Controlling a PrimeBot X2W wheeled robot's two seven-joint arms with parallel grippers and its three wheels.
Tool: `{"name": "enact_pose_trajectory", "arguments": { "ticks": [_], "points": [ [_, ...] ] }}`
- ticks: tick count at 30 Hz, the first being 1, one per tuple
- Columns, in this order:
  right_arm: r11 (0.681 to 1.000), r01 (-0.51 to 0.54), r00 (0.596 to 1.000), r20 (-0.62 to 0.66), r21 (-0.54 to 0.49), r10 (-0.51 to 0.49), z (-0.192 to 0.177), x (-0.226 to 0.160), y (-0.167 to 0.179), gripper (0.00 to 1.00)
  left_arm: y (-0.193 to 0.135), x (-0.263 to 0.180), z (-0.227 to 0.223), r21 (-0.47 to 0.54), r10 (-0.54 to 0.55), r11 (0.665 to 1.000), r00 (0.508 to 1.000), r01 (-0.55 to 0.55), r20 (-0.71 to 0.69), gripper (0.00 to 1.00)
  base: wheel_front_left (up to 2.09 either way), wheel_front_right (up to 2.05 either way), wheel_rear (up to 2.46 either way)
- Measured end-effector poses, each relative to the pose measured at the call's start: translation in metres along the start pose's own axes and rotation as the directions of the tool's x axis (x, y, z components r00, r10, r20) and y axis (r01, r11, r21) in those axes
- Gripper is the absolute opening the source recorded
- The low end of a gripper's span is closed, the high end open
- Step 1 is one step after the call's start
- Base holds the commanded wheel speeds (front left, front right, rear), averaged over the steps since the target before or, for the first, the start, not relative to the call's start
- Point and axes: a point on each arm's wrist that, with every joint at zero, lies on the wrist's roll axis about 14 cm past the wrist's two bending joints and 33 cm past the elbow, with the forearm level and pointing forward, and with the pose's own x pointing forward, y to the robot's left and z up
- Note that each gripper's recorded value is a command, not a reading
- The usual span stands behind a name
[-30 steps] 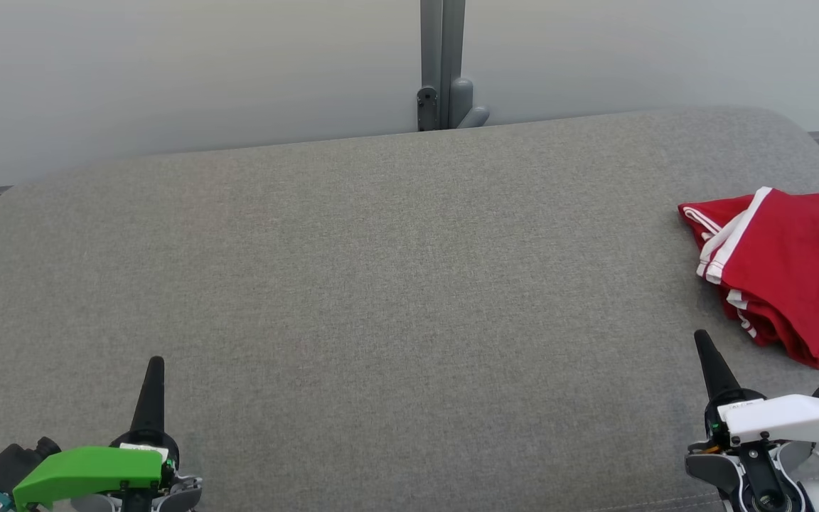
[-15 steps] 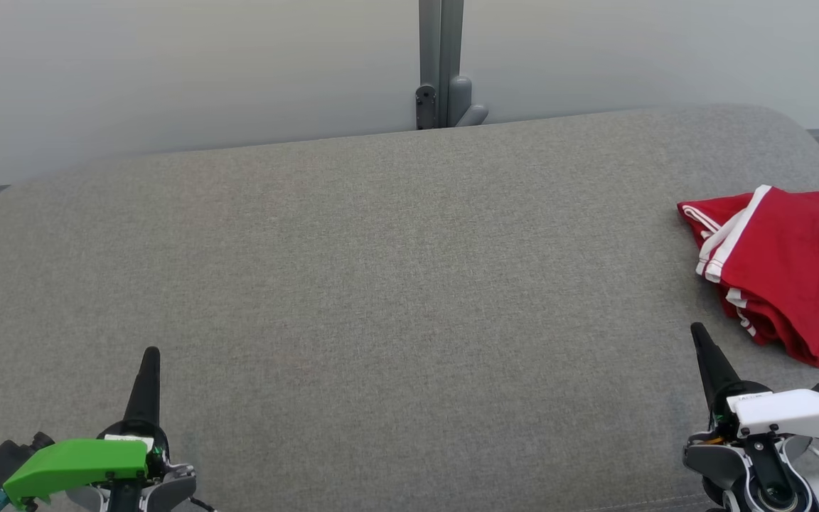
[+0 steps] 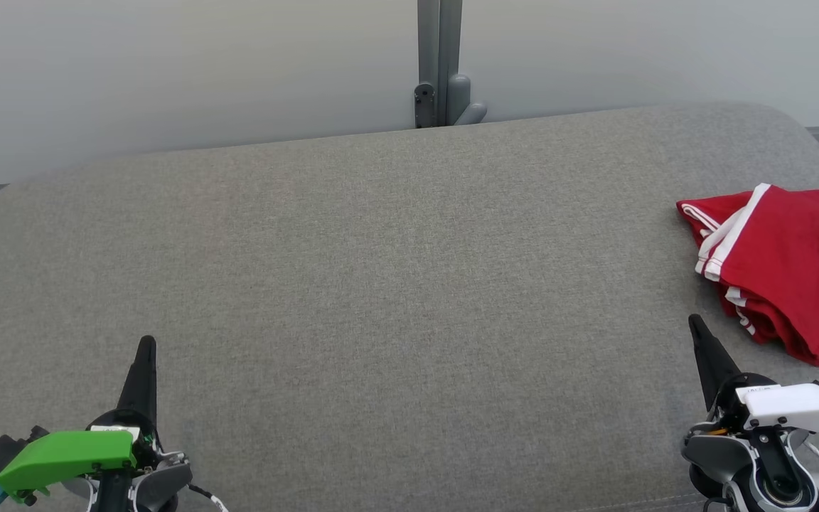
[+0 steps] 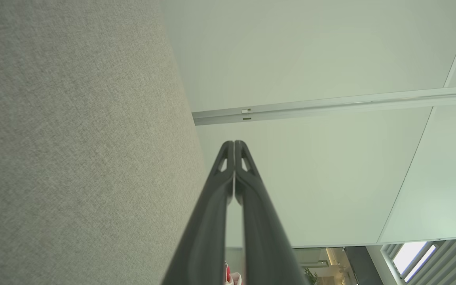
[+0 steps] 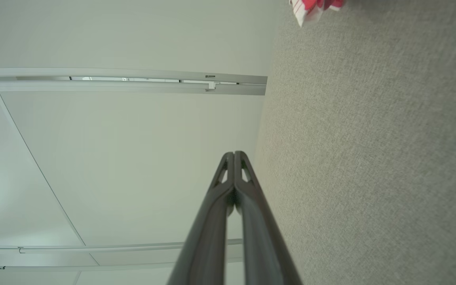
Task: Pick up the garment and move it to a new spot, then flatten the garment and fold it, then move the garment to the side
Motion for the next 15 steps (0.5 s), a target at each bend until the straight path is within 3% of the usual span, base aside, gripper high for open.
{"name": "enact_pose_trajectory", "arguments": {
  "ticks": [15],
  "points": [
    [0.996,-0.018,1.0,-0.007,0.088,0.018,0.0,0.0028,0.0046,0.0,-0.0048,0.0042,0.0015,-0.076,-0.016,0.997,1.0,0.016,-0.001,0.0,0.0,0.0,0.0]
  ]
}}
